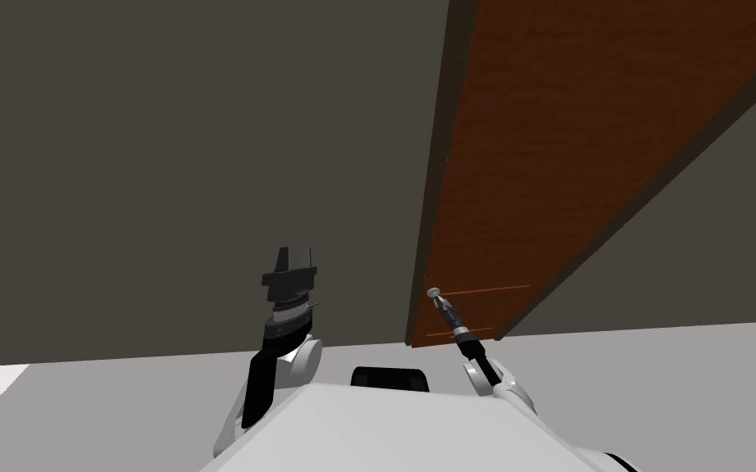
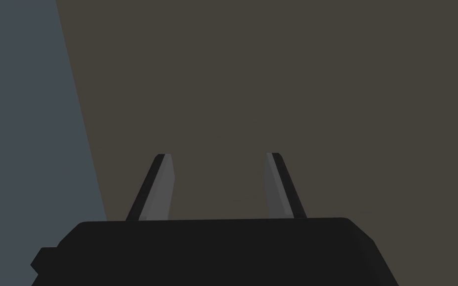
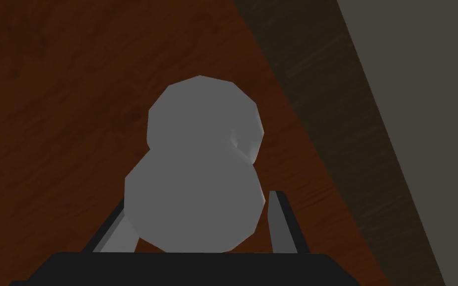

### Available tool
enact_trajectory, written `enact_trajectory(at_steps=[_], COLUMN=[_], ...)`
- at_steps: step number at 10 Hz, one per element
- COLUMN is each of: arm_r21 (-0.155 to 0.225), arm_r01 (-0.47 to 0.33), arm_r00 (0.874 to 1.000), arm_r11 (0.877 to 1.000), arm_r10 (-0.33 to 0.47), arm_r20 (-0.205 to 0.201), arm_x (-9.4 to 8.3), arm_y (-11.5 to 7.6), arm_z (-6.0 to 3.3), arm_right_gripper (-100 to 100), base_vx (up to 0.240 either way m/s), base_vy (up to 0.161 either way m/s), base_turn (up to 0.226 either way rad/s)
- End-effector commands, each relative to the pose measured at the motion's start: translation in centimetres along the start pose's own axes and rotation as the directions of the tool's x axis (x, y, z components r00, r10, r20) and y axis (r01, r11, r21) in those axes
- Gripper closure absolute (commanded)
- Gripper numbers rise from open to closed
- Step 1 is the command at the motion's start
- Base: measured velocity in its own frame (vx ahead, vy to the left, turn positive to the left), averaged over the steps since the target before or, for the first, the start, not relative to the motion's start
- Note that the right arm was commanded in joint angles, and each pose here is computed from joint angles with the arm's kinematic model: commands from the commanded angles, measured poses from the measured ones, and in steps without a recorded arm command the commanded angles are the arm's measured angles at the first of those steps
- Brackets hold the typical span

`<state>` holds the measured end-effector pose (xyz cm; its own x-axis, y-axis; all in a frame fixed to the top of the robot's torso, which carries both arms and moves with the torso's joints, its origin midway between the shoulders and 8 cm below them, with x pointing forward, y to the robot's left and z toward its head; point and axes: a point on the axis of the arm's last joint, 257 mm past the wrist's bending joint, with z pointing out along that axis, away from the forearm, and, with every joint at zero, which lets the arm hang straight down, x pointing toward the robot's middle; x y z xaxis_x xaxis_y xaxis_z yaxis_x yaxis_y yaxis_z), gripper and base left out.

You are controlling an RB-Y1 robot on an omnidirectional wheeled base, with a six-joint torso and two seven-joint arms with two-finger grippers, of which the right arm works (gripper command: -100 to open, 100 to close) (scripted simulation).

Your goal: Pull the door open

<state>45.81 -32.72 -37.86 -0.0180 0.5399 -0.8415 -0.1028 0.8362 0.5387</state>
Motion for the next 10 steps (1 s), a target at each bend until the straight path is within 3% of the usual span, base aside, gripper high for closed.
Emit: enact_trajectory(at_steps=[1,5,6,8,9,10], arm_r21=[-0.009,0.003,0.008,0.008,0.013,0.013], arm_r01=[-0.029,-0.122,-0.169,-0.169,-0.215,-0.215], arm_r00=[0.999,0.992,0.986,0.986,0.977,0.977], arm_r11=[1.000,0.992,0.986,0.986,0.976,0.976], arm_r10=[0.028,0.122,0.169,0.169,0.215,0.215], arm_r20=[-0.021,-0.009,-0.002,-0.002,0.006,0.006], arm_x=[1.51,1.18,1.02,1.02,0.86,0.86], arm_y=[1.23,0.91,0.74,0.74,0.58,0.58], arm_z=[-0.27,-0.30,-0.32,-0.32,-0.34,-0.34], arm_right_gripper=[100,100,100,100,100,100], base_vx=[-0.017,-0.030,-0.030,-0.019,-0.020,-0.022], base_vy=[-0.014,-0.020,-0.018,-0.006,-0.007,-0.012], base_turn=[0.004,0.061,0.045,0.025,0.033,0.055])
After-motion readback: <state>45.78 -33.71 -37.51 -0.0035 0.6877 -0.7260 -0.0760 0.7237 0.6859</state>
